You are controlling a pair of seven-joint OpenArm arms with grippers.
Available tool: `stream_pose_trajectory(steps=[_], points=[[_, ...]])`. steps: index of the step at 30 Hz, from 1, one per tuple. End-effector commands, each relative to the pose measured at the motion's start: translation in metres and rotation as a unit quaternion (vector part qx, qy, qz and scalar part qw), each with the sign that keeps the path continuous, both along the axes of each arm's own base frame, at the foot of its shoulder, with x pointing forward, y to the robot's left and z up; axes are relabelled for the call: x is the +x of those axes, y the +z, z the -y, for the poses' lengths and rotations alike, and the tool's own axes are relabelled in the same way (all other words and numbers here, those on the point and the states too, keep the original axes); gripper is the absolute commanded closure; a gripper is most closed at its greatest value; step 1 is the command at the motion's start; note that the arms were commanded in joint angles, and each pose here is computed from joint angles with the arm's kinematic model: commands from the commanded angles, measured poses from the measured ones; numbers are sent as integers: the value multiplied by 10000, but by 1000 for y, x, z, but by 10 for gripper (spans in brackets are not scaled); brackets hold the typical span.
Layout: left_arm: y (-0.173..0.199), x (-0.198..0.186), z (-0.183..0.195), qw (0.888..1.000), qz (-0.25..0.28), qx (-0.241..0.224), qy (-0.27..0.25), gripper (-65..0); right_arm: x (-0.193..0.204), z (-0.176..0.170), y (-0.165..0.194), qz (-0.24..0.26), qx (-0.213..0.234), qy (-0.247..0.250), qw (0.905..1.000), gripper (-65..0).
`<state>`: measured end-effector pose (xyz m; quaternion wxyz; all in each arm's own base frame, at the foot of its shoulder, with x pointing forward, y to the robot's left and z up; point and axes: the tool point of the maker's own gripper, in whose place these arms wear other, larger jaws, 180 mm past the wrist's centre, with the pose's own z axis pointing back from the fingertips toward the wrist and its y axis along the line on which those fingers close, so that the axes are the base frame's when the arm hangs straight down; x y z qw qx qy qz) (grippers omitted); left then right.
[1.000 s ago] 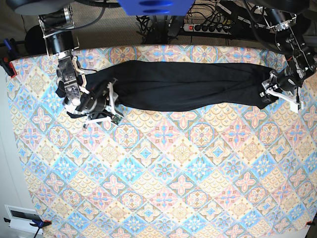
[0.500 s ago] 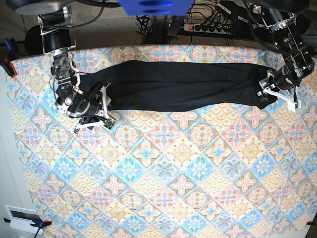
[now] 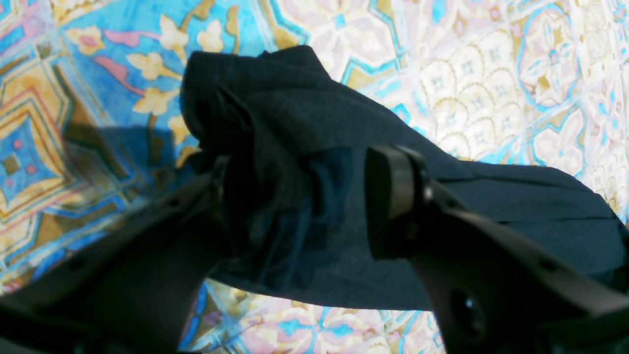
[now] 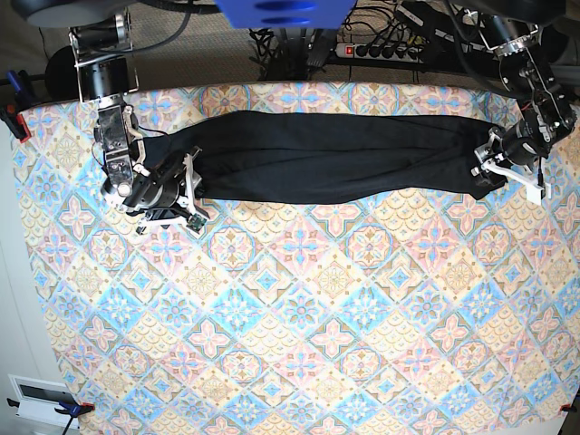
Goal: Layout the t-shirt on the table in an organized manner, then fold the t-shirt properly
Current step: 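Hold both strip ends with both grippers, keeping the strip taut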
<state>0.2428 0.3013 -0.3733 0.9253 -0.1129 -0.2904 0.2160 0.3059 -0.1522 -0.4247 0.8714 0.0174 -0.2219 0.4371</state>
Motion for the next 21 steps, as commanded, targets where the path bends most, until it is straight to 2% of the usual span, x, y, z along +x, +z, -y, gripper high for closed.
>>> stream_pose_trajectory(steps=[1,4,11,15,18,21], points=[[12,8,-7,9997,194,117,-6,-346,1,8,-2,-42,-137,-53,9999,-257],[12,8,-7,9997,194,117,-6,-346,-5,14,-13,-241,-165,-130,9995,-247],[12,8,-7,9997,194,117,-6,-346,-12,20,-25,-456,-205,-214,9985,-101],[12,8,-7,9997,194,117,-6,-346,-14,22,-27,-511,-233,-232,9982,-46],[12,8,-8,9997,203,121,4,-346,-13,20,-24,-441,-223,-206,9986,0],[14,9,-7,9996,229,133,-5,-346,1,11,-2,-42,-146,-88,9998,0]])
